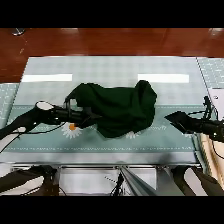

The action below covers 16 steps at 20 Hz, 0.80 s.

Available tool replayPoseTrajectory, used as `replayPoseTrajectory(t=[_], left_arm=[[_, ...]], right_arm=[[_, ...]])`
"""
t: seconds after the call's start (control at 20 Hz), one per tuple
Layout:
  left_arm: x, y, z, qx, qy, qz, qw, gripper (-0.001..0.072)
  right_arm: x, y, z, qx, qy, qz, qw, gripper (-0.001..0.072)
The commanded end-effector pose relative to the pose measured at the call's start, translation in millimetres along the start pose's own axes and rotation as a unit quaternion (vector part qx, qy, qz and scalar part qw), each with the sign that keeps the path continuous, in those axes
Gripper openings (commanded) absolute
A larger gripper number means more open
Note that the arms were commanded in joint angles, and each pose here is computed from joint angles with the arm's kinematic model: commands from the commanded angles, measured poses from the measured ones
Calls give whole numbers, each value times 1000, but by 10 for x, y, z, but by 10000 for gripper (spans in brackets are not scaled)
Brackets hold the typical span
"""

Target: Fold the shirts.

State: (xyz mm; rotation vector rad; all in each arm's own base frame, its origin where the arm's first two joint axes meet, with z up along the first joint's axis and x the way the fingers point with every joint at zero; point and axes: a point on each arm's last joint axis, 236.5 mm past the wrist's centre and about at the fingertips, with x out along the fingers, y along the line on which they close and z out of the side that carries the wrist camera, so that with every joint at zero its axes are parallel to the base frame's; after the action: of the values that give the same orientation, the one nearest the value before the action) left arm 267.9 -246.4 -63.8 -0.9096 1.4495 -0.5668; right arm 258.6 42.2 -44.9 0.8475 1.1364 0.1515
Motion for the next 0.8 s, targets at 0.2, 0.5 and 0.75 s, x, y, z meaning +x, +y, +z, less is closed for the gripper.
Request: replayPoseTrajectory(t=[0.2, 0.5, 0.75], left_arm=[[244, -197, 436, -1, -27, -11, 1000, 703], [423, -419, 776, 9, -26, -31, 999, 703], [450, -754, 841, 62, 7, -65, 996, 34]], right_arm=[[24, -1, -76, 4, 3, 6, 1000, 627], [24, -2, -72, 5, 3, 6, 1000, 627], [24, -20, -30, 4, -6, 2, 1000, 628]])
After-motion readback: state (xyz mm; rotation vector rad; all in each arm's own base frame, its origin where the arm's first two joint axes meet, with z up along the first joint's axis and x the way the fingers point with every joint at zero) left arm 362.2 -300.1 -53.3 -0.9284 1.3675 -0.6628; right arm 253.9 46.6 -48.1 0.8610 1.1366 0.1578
